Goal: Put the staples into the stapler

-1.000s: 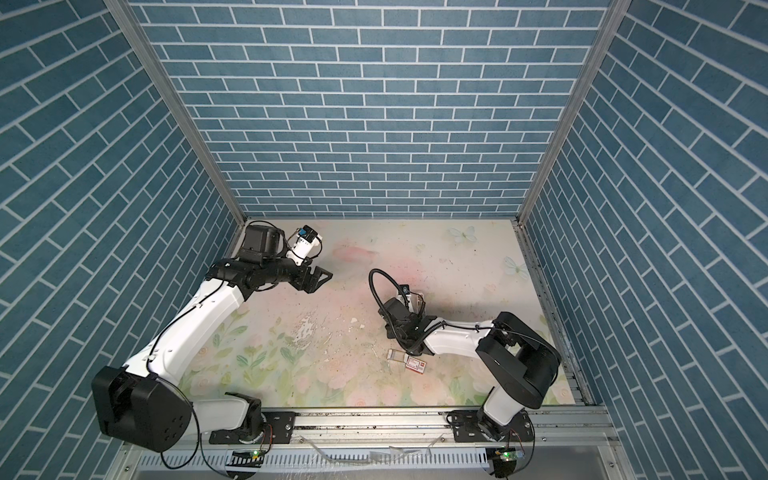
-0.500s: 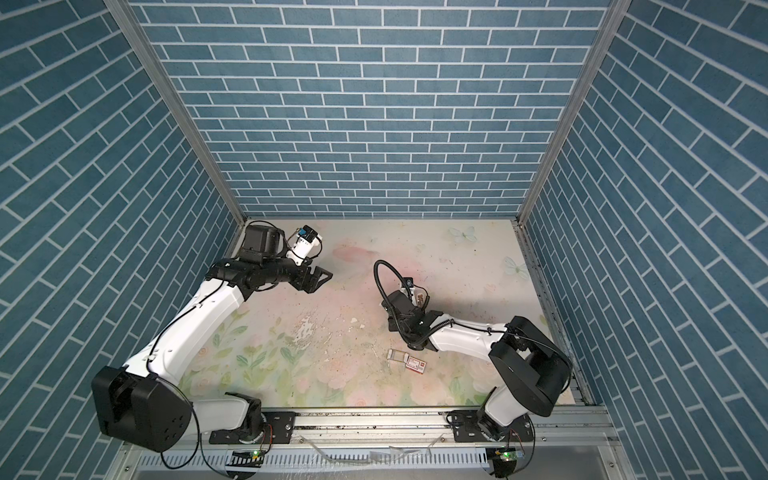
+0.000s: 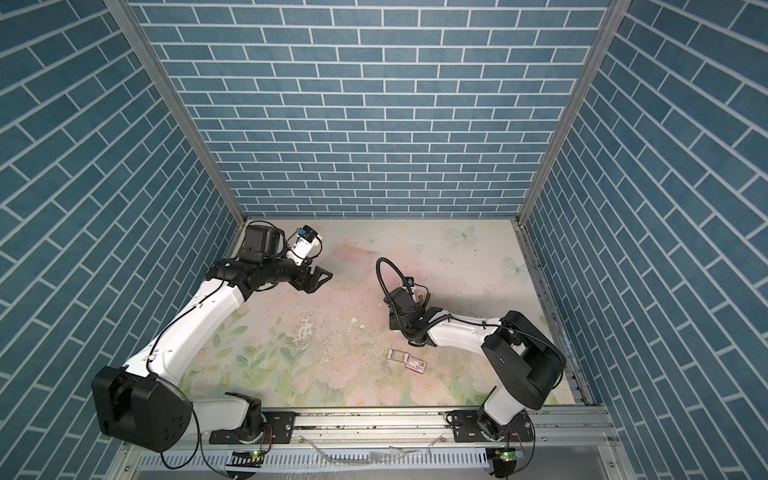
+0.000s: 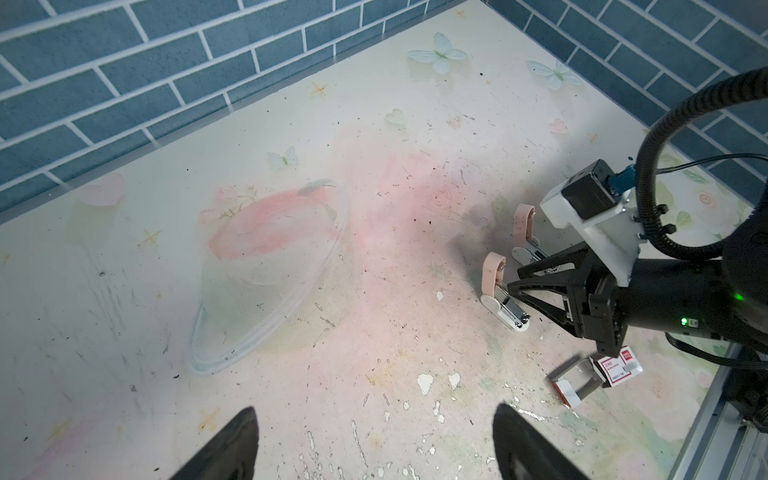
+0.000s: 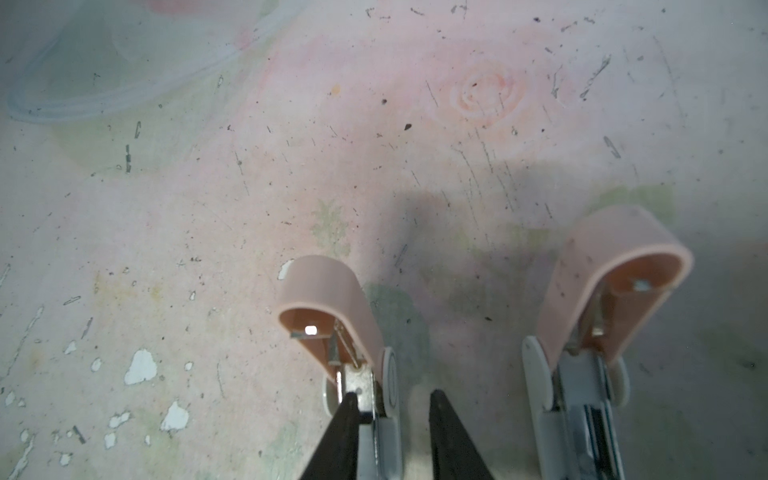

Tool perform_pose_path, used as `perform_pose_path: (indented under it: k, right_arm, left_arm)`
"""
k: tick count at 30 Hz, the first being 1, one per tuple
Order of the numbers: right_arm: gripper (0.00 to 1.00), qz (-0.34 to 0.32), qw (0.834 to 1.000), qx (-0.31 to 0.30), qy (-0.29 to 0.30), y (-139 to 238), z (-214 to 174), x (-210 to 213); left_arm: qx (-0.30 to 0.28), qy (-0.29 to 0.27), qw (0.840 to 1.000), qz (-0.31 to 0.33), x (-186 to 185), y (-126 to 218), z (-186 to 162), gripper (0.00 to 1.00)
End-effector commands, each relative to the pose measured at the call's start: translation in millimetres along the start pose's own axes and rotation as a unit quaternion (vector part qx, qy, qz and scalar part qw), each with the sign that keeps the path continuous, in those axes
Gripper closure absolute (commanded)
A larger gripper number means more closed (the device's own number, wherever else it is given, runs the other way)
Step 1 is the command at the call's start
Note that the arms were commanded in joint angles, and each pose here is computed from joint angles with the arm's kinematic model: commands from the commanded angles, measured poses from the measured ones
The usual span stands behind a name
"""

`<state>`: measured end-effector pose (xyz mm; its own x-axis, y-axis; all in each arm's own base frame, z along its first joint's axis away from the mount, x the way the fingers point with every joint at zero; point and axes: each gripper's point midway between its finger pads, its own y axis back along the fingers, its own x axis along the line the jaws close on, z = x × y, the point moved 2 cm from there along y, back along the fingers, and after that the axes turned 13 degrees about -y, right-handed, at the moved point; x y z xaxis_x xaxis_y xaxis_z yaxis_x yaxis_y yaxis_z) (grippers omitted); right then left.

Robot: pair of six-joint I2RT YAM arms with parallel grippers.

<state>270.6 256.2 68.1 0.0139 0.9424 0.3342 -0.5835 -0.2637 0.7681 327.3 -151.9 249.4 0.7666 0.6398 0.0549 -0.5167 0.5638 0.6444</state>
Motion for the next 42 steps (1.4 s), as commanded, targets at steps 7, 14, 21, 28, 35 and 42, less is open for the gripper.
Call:
perform_pose_path:
  k: [7,14,21,28,35,42]
  right_arm:
    - [0.68,0.002,1.000,0.008,0.006,-4,3,6]
    - [0.69,-0.006,1.000,0.015,0.004,-8,-3,0]
    - [0.69,-0.013,1.000,0.028,0.004,-8,-11,-7]
    - [0.70,-0.016,0.999,0.033,0.001,-9,-15,-11]
    - [0.70,-0.018,0.999,0.039,0.000,-11,-18,-13]
    - [0.71,-0.023,0.999,0.044,-0.002,-10,-23,-18]
  left_arm:
    - [-0.011,-0.001,1.000,0.003,0,4,2,0.11]
    - [-0.012,-0.002,1.000,0.003,-1,6,2,0.11]
    - [-0.014,-0.002,1.000,0.005,-1,6,2,0.11]
    - [-0.013,-0.002,1.000,0.005,-1,5,1,0.11]
    - [-0.014,-0.002,1.000,0.005,-1,5,1,0.10]
    - [-0.015,0.000,1.000,0.003,-1,5,2,0.10]
